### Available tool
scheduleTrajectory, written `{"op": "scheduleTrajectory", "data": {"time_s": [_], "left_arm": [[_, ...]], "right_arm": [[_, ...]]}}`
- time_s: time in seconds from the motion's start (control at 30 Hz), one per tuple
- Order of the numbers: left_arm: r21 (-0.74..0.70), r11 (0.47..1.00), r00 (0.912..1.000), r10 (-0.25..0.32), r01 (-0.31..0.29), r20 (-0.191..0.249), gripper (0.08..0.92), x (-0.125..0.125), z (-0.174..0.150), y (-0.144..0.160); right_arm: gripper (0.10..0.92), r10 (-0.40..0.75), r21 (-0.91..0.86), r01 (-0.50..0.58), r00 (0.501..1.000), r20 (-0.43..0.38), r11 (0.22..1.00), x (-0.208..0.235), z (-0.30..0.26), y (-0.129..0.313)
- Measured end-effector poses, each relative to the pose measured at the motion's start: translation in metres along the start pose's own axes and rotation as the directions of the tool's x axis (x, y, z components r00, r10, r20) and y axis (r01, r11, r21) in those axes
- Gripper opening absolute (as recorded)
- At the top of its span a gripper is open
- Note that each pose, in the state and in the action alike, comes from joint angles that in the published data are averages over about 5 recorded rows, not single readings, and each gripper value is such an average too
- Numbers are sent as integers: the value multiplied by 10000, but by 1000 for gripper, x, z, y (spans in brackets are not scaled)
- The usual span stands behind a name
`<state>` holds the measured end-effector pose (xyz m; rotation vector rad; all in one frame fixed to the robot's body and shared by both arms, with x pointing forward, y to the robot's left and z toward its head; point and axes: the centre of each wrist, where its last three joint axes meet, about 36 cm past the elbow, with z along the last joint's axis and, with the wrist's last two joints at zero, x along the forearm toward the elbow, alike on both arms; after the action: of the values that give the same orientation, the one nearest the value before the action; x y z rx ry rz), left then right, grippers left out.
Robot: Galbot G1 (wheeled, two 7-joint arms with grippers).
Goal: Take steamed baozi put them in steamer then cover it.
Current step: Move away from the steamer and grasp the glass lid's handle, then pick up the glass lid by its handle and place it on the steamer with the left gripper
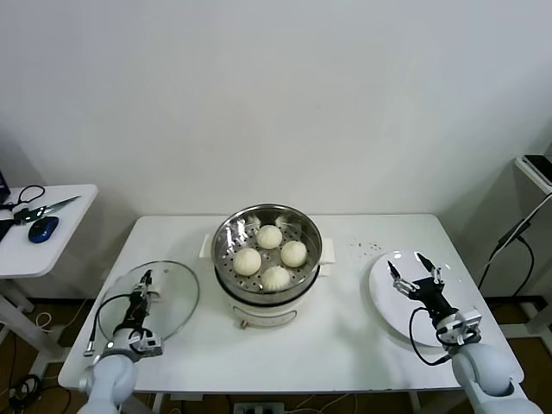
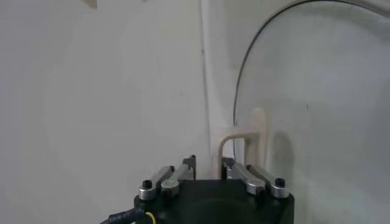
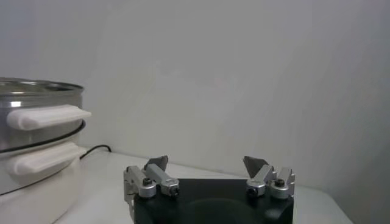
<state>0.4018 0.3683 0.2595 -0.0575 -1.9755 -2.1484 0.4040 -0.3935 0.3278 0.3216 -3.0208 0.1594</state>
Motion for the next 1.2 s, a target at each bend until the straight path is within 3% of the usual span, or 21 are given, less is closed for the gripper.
{"op": "scheduleTrajectory", "data": {"time_s": [0.17, 0.33, 0.57, 0.77, 0.97, 1.2], "left_arm": [[99, 9999, 10000, -41, 41, 15, 167, 3, 2, 3], [191, 9995, 9997, -240, 241, -51, 151, 11, 6, 15], [170, 9948, 9943, -997, 1004, -385, 151, 38, 13, 49], [-151, 9843, 9815, -1765, 1758, -748, 151, 68, 7, 88], [-452, 9645, 9590, -2635, 2601, -1039, 151, 85, -8, 135], [-517, 9492, 9454, -3138, 3103, -880, 151, 90, -42, 181]], "right_arm": [[823, -11, 57, 11, 10000, 21, 10000, -1, 1, 0], [823, -8, 103, 7, 10000, 52, 9999, -2, 2, -1], [823, -7, 218, 6, 10000, 47, 9998, -4, 2, -6], [823, -42, 313, 42, 10000, 14, 9995, -7, 3, -8], [823, -107, 498, 108, 9999, -31, 9987, -12, 2, -11], [823, -125, 659, 132, 9999, -119, 9977, -17, 2, -14]]}}
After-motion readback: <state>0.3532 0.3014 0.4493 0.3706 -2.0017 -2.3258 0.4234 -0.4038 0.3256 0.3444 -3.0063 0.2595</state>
